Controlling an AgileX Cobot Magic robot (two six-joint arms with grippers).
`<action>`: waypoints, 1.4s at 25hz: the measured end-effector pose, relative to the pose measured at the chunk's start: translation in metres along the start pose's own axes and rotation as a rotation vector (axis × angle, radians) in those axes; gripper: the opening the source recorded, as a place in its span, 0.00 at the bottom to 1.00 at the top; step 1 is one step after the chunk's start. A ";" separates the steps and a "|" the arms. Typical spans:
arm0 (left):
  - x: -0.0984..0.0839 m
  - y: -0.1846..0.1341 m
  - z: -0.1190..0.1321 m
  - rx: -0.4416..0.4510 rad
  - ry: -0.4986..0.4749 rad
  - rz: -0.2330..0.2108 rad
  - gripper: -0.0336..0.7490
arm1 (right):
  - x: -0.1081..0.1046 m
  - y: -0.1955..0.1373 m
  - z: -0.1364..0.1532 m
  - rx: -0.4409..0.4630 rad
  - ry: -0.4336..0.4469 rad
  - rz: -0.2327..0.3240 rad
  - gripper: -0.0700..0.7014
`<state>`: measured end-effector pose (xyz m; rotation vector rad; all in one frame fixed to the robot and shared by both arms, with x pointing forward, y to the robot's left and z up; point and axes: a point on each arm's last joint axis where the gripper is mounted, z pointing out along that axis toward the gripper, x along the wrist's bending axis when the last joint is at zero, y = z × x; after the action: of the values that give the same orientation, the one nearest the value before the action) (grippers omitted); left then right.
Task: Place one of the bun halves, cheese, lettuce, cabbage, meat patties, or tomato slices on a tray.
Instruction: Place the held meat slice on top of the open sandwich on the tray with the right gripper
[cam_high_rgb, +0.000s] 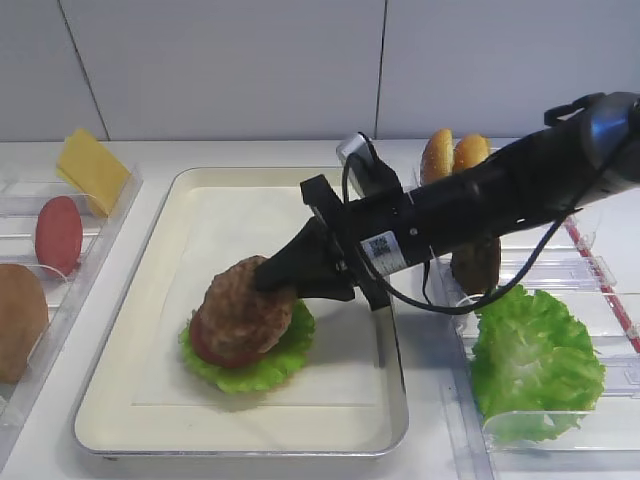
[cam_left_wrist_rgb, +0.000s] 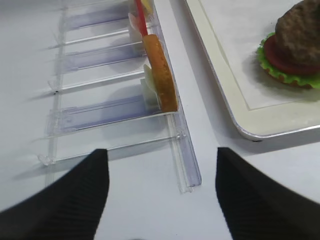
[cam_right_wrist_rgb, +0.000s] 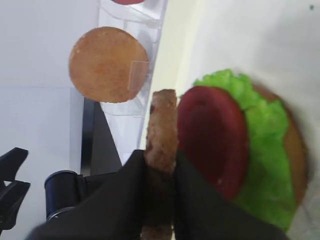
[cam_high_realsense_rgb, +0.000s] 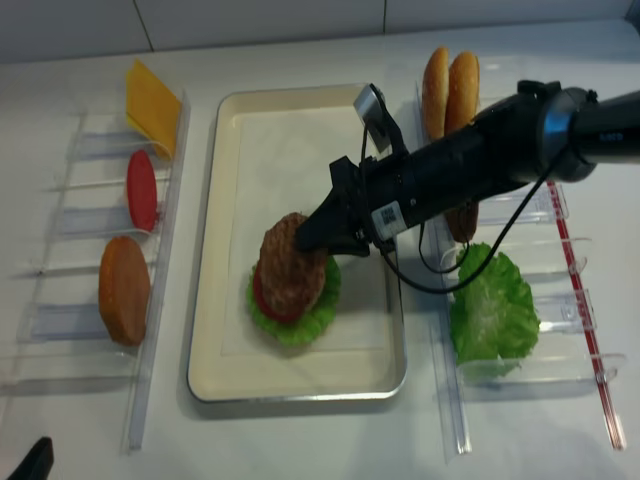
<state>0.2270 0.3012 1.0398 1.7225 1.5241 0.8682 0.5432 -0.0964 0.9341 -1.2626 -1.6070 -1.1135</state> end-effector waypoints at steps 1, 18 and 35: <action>0.000 0.000 0.000 0.000 0.000 0.000 0.64 | -0.003 0.000 0.001 0.003 -0.002 0.008 0.30; 0.000 0.000 0.000 0.000 0.000 0.000 0.64 | -0.010 -0.001 0.004 0.016 0.000 0.031 0.70; 0.000 0.000 0.000 0.000 0.000 0.000 0.64 | -0.009 -0.002 0.004 0.030 -0.001 0.021 0.81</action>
<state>0.2270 0.3012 1.0398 1.7225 1.5241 0.8682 0.5432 -0.0957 0.9238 -1.2577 -1.6018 -1.0718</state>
